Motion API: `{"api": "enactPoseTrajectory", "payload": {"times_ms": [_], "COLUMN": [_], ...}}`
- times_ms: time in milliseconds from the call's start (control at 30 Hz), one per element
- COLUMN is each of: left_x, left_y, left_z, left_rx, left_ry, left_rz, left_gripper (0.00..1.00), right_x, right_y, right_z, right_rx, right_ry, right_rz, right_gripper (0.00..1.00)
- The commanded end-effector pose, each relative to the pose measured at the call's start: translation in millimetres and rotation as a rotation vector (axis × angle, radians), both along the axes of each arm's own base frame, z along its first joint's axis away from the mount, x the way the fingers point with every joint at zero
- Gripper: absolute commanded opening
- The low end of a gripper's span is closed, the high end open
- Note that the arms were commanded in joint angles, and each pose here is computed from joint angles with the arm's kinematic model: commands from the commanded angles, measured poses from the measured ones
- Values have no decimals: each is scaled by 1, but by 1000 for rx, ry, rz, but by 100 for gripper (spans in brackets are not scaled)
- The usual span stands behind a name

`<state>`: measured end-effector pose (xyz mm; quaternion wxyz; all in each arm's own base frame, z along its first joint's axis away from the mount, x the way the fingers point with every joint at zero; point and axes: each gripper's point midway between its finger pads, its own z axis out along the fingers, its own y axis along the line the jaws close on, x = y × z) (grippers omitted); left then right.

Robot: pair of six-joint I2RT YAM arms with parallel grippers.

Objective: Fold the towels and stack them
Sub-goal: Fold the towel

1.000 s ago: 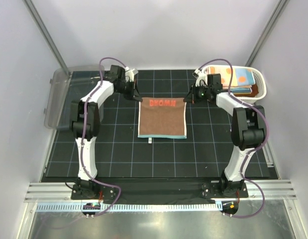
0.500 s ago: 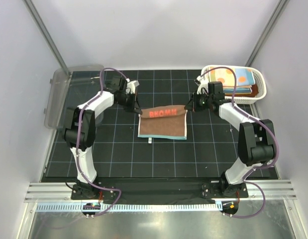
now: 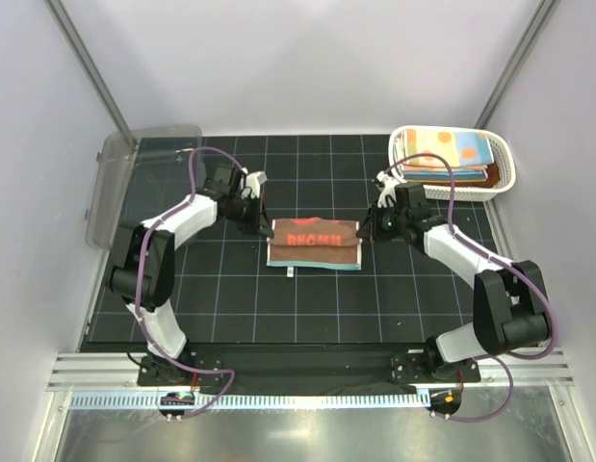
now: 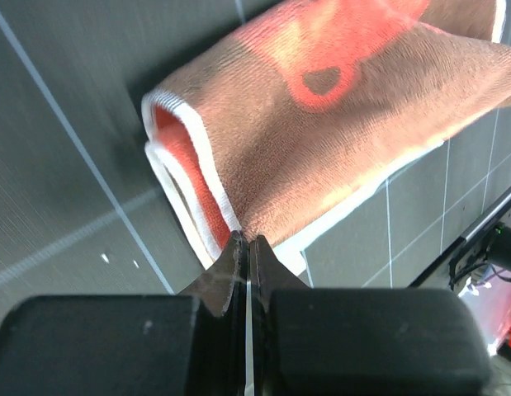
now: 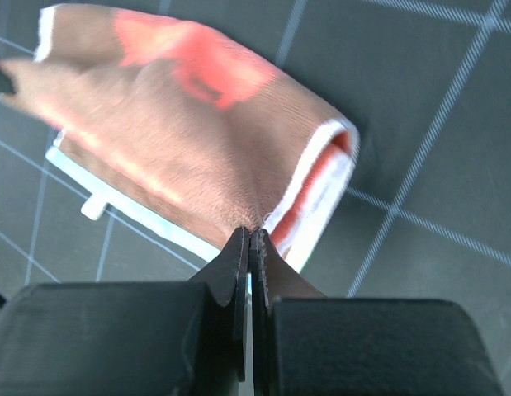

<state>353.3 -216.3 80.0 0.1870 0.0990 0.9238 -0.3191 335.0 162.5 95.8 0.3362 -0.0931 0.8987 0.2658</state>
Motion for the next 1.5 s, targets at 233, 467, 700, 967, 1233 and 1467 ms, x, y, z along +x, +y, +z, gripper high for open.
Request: {"api": "enactPoseTrajectory", "payload": {"times_ms": [233,467,700,967,1233,1467], "left_x": [-13,-19,-31,-30,-29,-35], "left_y": [-1,6,11,22,6,-25], "left_z": [17,11,-2,10,55,12], "left_rx": [-14,15,46,120,49,-71], "left_ry": [-75,-67,-36,-62,-123,2], "left_rz": [56,90,112,161,187,172], "left_gripper": [0,0,5,33,38,37], "right_x": [-12,-23,-32,-54,-52,-31], "right_y": [-19,-15,-9,-17,-5,20], "right_z": [-8,-9,-15,-31,6,-5], "right_rx": [-41,-2,29,2,77,197], "right_ry": [19,29,66,209,208,238], "right_rz": [-106,-106,-97,-189,-213,-224], "right_gripper": [1,4,10,46,42,41]}}
